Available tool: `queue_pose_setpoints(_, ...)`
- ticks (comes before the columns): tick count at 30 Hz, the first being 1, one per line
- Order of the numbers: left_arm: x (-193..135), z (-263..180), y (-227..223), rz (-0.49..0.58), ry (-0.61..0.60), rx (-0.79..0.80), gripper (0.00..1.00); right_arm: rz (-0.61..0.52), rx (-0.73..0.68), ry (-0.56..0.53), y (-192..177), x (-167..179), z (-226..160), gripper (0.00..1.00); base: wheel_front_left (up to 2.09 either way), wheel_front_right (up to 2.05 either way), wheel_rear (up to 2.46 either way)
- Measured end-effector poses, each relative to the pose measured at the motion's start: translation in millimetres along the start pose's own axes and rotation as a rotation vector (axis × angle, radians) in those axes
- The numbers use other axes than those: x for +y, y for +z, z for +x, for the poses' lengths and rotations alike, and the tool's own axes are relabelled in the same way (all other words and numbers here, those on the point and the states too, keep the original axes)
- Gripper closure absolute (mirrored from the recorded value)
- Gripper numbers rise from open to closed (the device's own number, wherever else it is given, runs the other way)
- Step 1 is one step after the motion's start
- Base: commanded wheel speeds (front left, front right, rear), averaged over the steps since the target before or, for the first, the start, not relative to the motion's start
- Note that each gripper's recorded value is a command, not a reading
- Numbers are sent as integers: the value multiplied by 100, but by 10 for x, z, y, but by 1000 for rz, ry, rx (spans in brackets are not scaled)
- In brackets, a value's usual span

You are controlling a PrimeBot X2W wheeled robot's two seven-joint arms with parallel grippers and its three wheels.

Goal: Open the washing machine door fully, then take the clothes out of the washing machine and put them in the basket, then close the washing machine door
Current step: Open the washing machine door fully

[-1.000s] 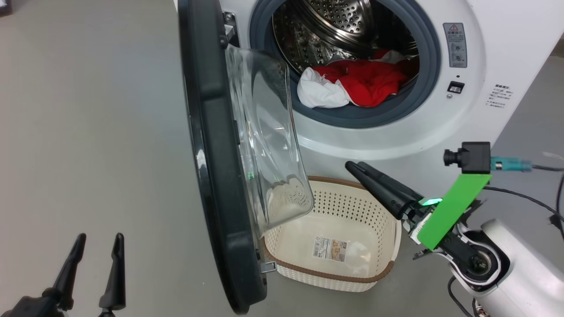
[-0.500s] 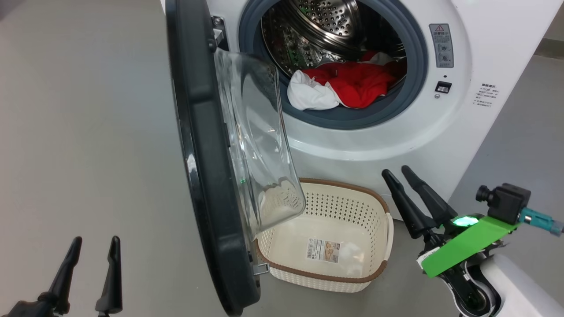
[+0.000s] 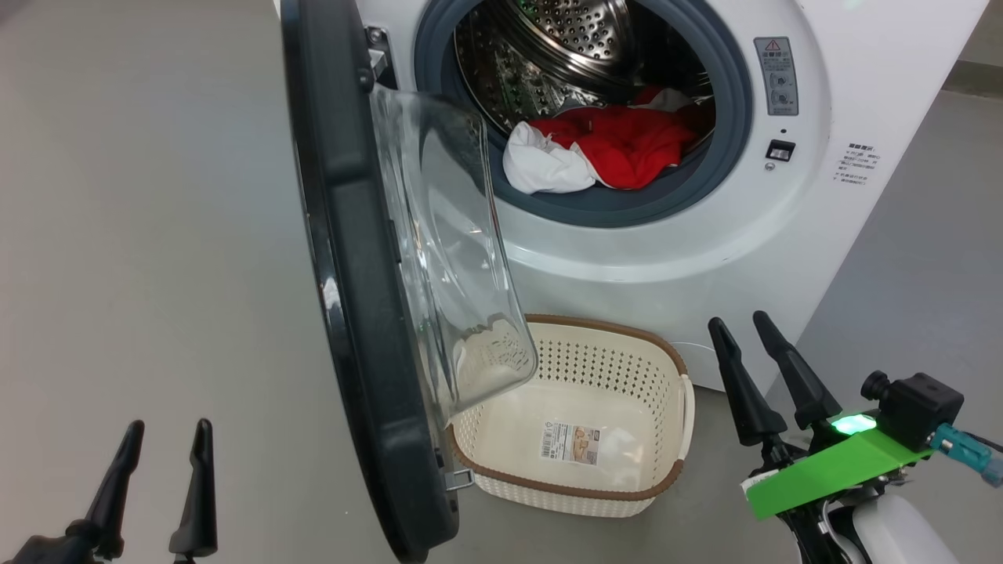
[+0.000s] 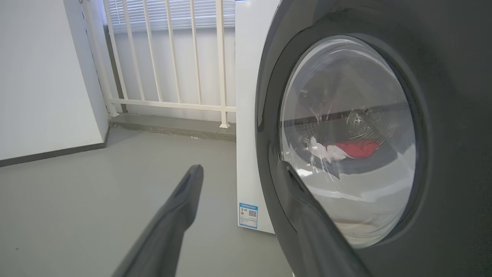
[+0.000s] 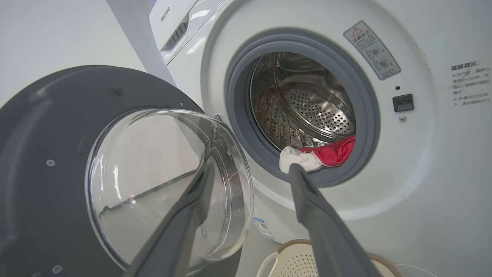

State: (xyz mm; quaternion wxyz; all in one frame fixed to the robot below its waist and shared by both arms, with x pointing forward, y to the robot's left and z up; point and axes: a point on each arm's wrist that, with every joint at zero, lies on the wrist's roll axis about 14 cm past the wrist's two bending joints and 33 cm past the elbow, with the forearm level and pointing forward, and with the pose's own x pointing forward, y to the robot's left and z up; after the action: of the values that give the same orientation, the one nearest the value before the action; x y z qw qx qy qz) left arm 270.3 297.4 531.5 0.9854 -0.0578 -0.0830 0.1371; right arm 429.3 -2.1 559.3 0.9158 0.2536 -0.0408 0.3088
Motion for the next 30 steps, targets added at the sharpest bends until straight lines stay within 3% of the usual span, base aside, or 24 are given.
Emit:
queue_pose_setpoints(11,2,-16,30,-6,2,-12,0,-121,-12,-23,0,-11,-103,0,0,0,0)
queue_pose_setpoints(30,-8,-32,91,-16,-1,-37,0,-150,-7,-29,-7,26,-173,0,0,0,0)
